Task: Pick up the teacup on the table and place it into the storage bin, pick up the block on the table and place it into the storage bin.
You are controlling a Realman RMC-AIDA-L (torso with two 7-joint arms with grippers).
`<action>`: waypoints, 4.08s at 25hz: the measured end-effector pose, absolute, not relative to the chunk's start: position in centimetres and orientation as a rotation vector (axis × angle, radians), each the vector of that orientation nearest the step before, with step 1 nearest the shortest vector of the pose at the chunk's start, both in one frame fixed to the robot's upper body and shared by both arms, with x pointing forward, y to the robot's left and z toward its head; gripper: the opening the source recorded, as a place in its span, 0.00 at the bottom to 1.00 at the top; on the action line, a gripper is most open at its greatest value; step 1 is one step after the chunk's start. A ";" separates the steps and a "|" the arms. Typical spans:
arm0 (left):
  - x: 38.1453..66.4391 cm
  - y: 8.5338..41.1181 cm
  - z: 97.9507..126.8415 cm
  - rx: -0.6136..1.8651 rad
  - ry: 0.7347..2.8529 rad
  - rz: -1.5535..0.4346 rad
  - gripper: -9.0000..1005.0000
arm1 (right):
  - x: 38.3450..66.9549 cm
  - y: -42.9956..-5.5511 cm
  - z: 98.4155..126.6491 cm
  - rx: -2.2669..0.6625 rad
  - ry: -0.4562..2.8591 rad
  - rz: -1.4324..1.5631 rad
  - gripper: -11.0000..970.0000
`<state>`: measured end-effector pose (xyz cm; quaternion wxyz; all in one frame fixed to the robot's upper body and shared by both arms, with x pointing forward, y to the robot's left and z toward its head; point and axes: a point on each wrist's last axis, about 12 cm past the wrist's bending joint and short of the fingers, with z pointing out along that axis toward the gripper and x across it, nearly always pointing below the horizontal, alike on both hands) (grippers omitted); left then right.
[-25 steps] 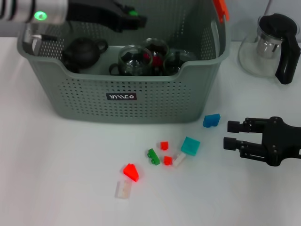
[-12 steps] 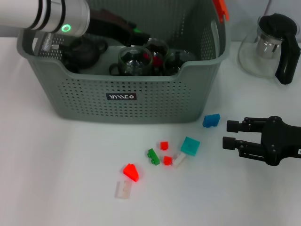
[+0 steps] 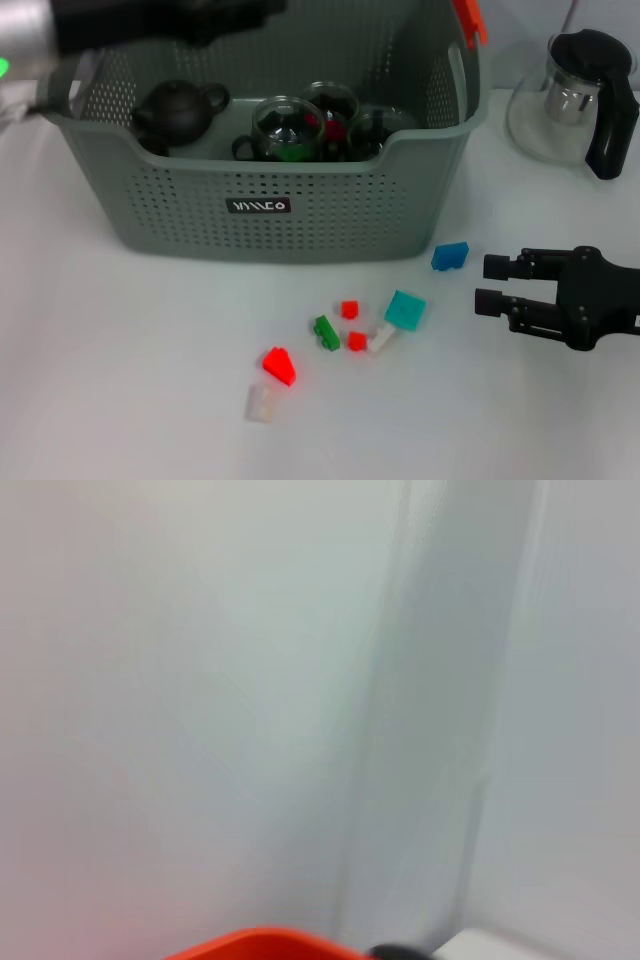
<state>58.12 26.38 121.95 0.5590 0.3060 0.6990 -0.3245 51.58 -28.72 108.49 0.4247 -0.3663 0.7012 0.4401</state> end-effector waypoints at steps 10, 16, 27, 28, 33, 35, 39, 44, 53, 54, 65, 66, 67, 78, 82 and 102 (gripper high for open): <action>47.8 31.9 111.9 0.879 1.499 -0.911 0.66 | 51.7 -28.4 108.4 -0.919 1.751 1.112 0.56; 45.0 30.3 106.8 0.988 1.586 -0.950 0.66 | 51.7 -28.4 108.6 -0.915 1.748 1.121 0.56; 46.2 27.7 102.8 1.191 1.736 -0.906 0.66 | 51.8 -28.2 108.6 -0.915 1.748 1.121 0.56; 46.4 27.6 102.7 1.201 1.742 -0.893 0.66 | 51.8 -28.2 108.6 -0.915 1.748 1.121 0.56; 47.2 27.5 102.3 1.221 1.771 -0.828 0.66 | 51.8 -28.2 108.6 -0.917 1.746 1.120 0.56; 47.4 27.6 102.2 1.235 1.768 -0.794 0.66 | 51.8 -28.2 108.6 -0.918 1.745 1.119 0.56; 47.3 27.6 102.0 1.274 1.734 -0.761 0.65 | 51.8 -28.3 108.6 -0.918 1.746 1.116 0.56; 47.3 27.3 101.8 1.293 1.732 -0.766 0.64 | 51.8 -28.3 108.6 -0.917 1.746 1.115 0.56; 47.4 26.6 101.1 1.316 1.744 -0.759 0.60 | 51.8 -28.3 108.6 -0.917 1.746 1.114 0.55; 47.5 26.6 101.1 1.316 1.743 -0.758 0.59 | 51.8 -28.3 108.6 -0.917 1.745 1.114 0.55; 47.7 26.6 101.2 1.309 1.753 -0.750 0.55 | 51.9 -28.3 108.6 -0.916 1.746 1.114 0.55; 47.8 26.6 101.2 1.308 1.754 -0.749 0.54 | 51.9 -28.3 108.6 -0.916 1.746 1.113 0.55; 47.8 26.6 101.2 1.308 1.753 -0.749 0.54 | 51.8 -28.3 108.6 -0.916 1.746 1.113 0.55; 47.7 27.3 103.0 1.274 1.720 -0.829 0.41 | 51.8 -28.5 108.6 -0.914 1.749 1.108 0.55; 47.7 28.1 104.7 1.226 1.640 -0.900 0.42 | 51.9 -28.5 108.6 -0.917 1.749 1.106 0.55; 59.8 25.8 117.8 0.981 1.514 -0.901 0.44 | 51.5 -27.9 108.1 -0.907 1.744 1.112 0.55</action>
